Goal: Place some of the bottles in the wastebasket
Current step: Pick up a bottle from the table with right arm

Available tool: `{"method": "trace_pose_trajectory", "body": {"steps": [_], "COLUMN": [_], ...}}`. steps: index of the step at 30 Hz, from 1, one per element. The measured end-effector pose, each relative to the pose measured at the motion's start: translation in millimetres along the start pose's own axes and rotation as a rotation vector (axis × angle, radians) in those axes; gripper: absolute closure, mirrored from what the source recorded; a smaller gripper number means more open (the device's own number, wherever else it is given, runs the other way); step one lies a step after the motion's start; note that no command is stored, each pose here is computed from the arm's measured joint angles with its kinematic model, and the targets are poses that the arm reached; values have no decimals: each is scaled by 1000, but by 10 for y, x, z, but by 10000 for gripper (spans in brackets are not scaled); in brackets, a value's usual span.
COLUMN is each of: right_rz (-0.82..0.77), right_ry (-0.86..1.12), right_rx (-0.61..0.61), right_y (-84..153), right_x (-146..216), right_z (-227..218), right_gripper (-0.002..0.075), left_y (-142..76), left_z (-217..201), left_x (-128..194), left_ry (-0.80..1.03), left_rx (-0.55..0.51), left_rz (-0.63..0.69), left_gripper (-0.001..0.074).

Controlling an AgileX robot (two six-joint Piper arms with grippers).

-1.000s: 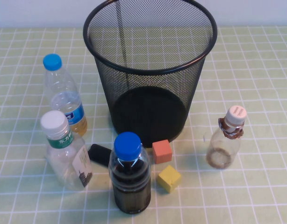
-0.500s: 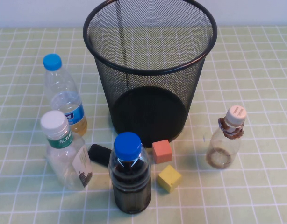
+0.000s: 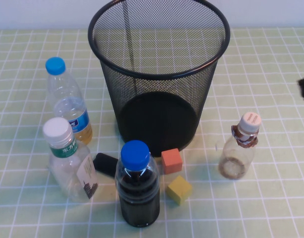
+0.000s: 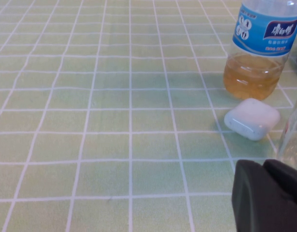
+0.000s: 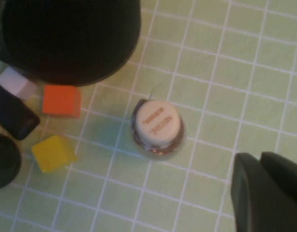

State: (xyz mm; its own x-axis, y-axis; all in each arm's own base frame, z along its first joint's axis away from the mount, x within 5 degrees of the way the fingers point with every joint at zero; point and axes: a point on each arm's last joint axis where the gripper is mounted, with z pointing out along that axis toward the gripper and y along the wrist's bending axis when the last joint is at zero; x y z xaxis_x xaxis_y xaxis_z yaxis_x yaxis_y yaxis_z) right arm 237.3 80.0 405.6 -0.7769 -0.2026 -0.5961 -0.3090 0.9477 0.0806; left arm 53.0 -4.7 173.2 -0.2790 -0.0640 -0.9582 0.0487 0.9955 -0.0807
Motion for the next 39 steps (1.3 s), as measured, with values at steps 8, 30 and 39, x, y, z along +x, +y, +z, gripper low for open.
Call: {"method": "trace_pose_trajectory", "body": {"steps": [8, 30, 39], "right_rz": [3, 38, 76], "right_ry": [173, 332, 372], "right_rx": [-66, -60, -45], "right_y": [168, 195, 188], "right_x": [-266, -262, -253], "right_z": [354, 896, 1050], "right_gripper": [615, 137, 250], "left_y": [0, 0, 0], "left_z": [0, 0, 0], "left_x": [0, 0, 0], "left_ry": [0, 0, 0], "left_rx": [0, 0, 0], "left_rz": [0, 0, 0], "left_gripper": [739, 739, 739]}}
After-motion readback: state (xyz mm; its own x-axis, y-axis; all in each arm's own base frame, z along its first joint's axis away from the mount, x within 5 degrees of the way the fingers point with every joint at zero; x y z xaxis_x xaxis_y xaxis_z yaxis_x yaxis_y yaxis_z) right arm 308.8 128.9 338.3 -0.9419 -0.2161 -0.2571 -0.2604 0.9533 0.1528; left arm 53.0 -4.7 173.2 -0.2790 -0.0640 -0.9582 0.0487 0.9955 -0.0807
